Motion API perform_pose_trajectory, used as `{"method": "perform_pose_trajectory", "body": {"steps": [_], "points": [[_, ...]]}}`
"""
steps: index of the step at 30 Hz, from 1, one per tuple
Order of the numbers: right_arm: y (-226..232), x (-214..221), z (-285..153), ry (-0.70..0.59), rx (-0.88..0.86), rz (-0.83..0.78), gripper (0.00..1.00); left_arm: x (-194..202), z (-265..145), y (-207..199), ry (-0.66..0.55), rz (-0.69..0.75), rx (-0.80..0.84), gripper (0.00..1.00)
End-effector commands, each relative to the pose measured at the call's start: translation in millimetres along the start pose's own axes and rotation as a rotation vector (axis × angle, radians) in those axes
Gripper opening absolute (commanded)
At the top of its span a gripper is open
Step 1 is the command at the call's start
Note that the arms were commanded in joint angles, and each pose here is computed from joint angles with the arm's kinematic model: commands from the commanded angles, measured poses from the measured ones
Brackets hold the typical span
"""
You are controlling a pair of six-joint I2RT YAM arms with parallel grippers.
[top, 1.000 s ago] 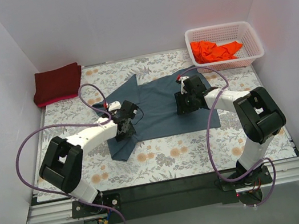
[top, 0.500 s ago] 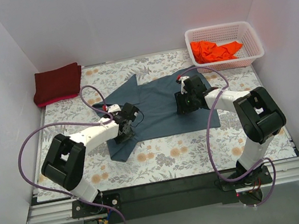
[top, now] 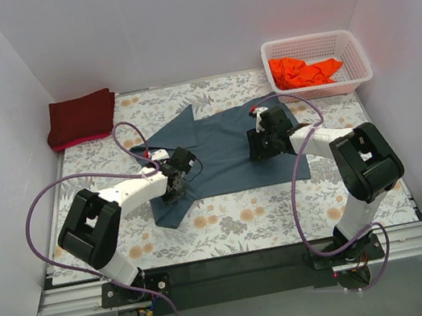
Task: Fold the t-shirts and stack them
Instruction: Flatten the tshirt out
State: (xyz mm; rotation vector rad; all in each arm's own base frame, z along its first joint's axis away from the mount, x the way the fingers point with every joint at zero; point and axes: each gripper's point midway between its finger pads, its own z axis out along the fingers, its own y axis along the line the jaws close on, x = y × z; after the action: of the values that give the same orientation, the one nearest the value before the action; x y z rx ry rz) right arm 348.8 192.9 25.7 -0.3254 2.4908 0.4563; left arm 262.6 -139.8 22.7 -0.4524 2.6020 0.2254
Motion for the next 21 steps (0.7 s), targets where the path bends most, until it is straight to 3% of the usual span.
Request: {"method": "perform_pose_trajectory", "body": {"steps": [1,4,10,16,17,21], "points": [[-19,44,6,0.130,0.053,0.020,0.52,-20,-14,-3,-0.067,-0.029,0.018,0.12],[-18,43,5,0.127,0.052,0.019,0.52,-29,-24,-1,-0.090,-0.039,0.023,0.00],[-17,39,2,0.113,0.051,0.018,0.52,-47,-42,29,-0.167,-0.079,-0.032,0.00],[-18,40,1,0.116,0.052,0.020,0.52,-60,-12,115,-0.141,-0.230,-0.184,0.00],[-18,40,1,0.114,0.052,0.018,0.52,-63,-12,121,-0.145,-0.259,-0.183,0.01],[-17,39,0,0.113,0.048,0.018,0.52,-79,-10,146,-0.153,-0.319,-0.204,0.26]]}}
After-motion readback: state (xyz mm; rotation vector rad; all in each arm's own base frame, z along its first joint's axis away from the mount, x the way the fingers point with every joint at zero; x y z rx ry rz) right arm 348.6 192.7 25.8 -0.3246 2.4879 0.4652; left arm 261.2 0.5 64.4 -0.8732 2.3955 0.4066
